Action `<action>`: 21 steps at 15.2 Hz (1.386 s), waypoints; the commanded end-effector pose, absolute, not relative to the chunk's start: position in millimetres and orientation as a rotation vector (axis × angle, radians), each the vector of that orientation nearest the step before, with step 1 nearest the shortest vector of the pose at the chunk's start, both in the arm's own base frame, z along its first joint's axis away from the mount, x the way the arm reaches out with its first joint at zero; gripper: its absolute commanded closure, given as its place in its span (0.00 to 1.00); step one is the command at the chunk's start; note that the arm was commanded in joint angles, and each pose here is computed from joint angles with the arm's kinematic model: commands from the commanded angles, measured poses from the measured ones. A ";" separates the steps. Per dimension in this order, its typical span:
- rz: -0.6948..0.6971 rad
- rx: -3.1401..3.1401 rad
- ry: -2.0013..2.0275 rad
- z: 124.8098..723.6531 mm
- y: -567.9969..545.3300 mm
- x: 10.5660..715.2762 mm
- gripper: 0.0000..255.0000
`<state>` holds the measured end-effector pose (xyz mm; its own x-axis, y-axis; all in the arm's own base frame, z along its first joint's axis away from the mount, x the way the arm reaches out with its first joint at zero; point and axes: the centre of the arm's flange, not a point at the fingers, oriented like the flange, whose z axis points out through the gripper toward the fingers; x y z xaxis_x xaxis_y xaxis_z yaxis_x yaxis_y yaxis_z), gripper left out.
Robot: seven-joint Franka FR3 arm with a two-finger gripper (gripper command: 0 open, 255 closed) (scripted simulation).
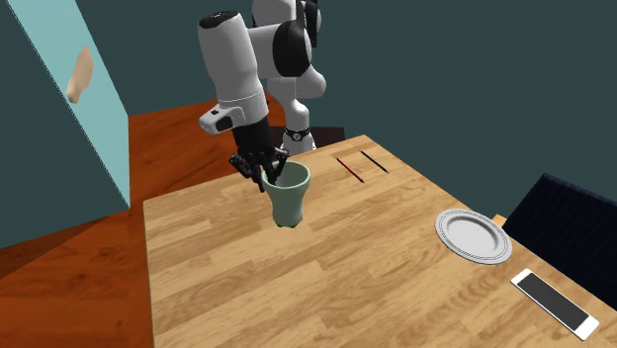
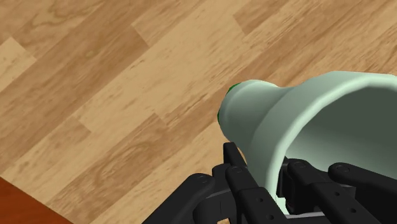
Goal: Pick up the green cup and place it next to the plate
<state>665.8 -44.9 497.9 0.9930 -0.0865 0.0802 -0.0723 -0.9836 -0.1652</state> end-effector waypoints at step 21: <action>-0.131 -2.974 0.119 545.3 42.5 675.4 1.00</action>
